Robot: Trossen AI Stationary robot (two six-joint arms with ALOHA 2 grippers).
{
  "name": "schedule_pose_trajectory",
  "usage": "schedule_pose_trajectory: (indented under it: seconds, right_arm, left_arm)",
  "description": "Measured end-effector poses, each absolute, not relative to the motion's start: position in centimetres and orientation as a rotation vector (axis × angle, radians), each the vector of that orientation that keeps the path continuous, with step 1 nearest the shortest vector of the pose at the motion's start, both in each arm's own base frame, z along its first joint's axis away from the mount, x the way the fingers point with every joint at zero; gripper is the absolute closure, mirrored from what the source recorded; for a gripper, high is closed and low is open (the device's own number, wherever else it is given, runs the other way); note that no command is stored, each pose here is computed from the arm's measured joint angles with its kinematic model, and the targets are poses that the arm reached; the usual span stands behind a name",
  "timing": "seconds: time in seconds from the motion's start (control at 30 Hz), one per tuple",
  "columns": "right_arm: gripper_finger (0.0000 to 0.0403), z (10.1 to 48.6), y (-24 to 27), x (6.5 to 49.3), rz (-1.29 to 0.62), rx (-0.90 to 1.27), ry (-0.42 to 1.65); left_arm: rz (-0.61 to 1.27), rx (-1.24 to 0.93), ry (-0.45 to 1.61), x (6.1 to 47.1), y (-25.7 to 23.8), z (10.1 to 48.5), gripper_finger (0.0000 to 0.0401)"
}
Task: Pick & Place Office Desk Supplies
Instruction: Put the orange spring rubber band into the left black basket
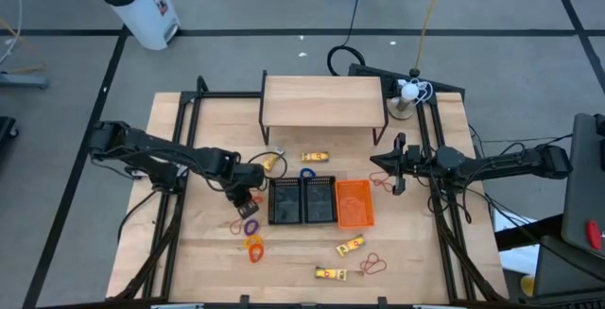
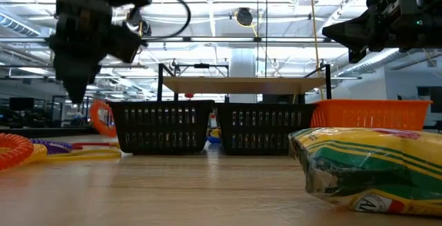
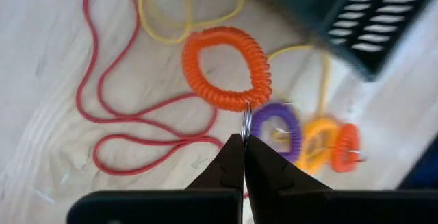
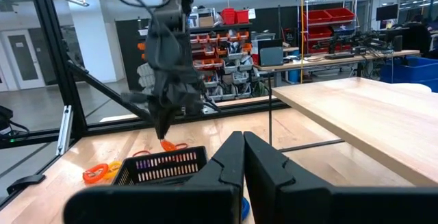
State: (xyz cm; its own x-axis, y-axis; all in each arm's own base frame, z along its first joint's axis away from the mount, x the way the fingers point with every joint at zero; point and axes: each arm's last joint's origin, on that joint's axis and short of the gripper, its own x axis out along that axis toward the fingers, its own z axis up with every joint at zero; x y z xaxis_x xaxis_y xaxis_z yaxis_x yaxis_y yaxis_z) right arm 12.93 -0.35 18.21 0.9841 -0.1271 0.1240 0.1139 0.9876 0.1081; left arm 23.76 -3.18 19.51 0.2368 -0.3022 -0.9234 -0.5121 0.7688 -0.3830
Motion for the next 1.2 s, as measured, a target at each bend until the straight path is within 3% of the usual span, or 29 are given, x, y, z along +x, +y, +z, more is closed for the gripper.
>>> schedule_pose_trajectory:
  seconds: [0.33, 0.63, 0.87, 1.2]
  right_arm:
    - [0.0403, 18.1, -0.4, 12.9, -0.122, 0.100, -0.123]
    - [0.0403, 18.1, -0.4, 12.9, -0.122, 0.100, -0.123]
    - [0.0403, 18.1, -0.4, 12.9, -0.122, 0.100, -0.124]
    - [0.0403, 18.1, -0.4, 13.0, -0.122, 0.100, -0.125]
  left_arm:
    - [0.167, -0.632, 1.293, 24.7, -3.4, 26.3, 0.0401]
    - [0.077, -0.546, 1.112, 26.2, -3.4, 31.5, 0.0401]
    - [-0.006, -0.544, 1.010, 27.7, -2.9, 31.8, 0.0401]
    - [-0.131, -0.562, 0.985, 31.6, -1.6, 29.3, 0.0401]
